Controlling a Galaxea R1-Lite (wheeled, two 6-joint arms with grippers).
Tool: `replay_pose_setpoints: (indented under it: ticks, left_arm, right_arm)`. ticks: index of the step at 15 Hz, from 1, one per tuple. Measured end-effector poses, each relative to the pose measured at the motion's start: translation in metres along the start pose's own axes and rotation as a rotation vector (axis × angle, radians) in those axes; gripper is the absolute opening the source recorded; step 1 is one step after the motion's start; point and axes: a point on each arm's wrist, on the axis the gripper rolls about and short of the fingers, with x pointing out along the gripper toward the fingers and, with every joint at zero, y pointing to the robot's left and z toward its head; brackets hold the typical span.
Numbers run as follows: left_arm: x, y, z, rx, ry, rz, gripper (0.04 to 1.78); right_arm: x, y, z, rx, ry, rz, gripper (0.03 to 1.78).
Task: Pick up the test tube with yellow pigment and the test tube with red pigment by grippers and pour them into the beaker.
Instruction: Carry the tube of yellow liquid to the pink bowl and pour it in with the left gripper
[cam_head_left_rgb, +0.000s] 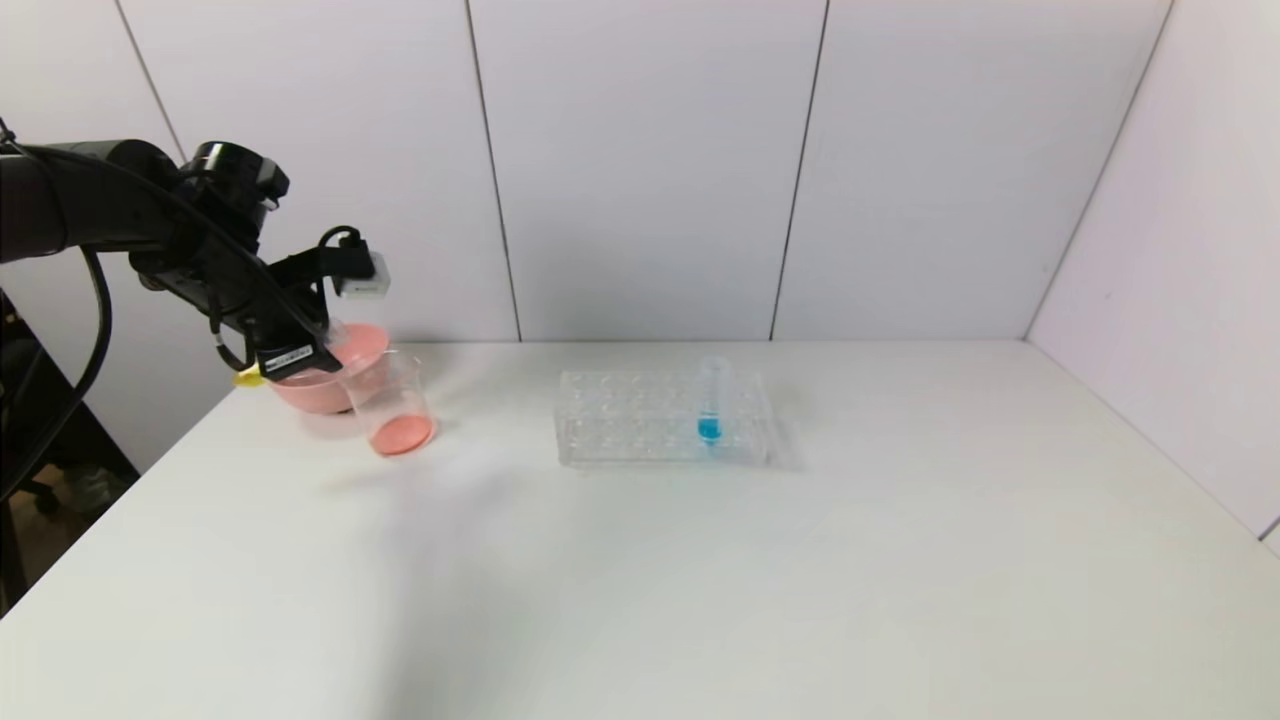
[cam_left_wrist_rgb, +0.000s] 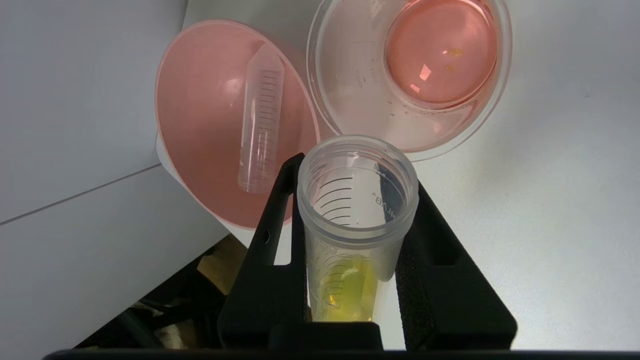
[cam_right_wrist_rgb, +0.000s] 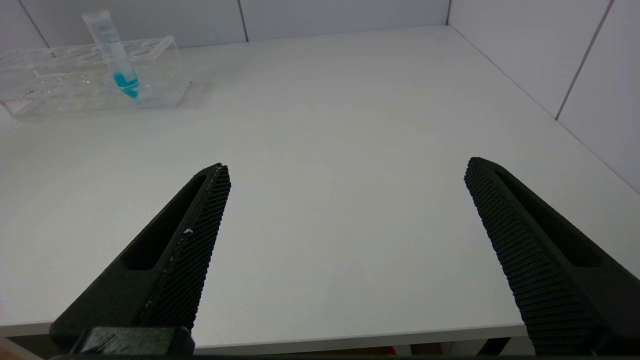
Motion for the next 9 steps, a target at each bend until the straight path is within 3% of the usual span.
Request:
replay_pose_setpoints:
  ticks: [9]
  left_arm:
    - [-0.001, -0.010, 0.021, 0.083, 0.177, 0.081, 0.50]
  right_arm:
    - [0.000, 0.000, 0.000, 0.000, 0.000, 0.000, 1.71]
